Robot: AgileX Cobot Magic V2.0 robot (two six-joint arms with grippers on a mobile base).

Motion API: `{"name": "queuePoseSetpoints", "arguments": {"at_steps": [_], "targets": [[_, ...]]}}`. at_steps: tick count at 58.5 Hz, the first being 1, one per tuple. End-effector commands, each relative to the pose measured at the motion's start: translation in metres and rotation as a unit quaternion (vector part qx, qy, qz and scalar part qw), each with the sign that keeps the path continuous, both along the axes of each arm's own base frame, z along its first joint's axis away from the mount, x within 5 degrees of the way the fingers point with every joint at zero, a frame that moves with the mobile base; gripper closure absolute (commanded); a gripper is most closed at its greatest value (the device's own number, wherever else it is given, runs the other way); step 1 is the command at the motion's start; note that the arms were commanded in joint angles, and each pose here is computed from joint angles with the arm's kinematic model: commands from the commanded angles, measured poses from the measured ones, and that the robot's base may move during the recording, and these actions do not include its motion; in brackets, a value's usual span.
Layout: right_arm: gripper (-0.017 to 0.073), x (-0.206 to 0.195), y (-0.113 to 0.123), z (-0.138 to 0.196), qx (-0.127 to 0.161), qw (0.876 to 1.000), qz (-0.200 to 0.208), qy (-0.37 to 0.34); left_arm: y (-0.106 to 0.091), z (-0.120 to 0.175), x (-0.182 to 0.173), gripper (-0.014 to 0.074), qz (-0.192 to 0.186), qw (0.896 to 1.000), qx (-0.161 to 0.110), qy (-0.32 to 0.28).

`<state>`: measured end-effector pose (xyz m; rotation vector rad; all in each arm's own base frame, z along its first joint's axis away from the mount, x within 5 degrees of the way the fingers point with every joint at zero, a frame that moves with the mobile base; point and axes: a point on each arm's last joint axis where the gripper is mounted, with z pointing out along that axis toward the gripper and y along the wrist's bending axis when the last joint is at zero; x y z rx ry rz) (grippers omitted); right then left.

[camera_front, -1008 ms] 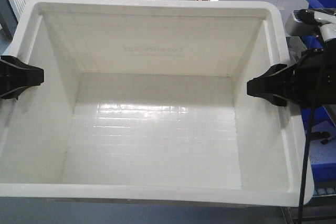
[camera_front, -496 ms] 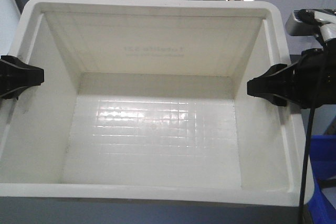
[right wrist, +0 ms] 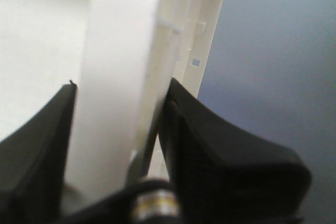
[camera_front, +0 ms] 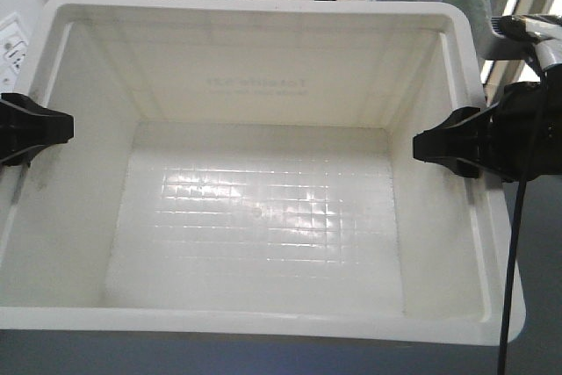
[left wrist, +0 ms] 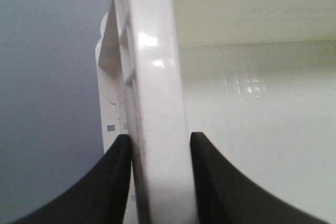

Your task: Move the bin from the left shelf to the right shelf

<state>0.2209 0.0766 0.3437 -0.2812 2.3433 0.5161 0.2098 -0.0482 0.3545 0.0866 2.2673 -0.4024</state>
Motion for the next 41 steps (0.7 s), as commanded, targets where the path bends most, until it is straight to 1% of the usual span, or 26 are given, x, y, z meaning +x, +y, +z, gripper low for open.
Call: {"name": "queuePoseSetpoints", "arguments": {"at_steps": [1, 41], "targets": [[0.0564, -0.0021, 0.0011, 0.0272, 0.028, 0.997, 0.0, -0.076, -0.0021, 0.0267, -0.0013, 0.06, 0.007, 0.996, -0.034, -0.08], [0.0564, -0.0022, 0.0011, 0.0272, 0.028, 0.997, 0.0, -0.075, -0.0021, 0.0267, -0.0013, 0.06, 0.007, 0.996, -0.034, -0.08]]}}
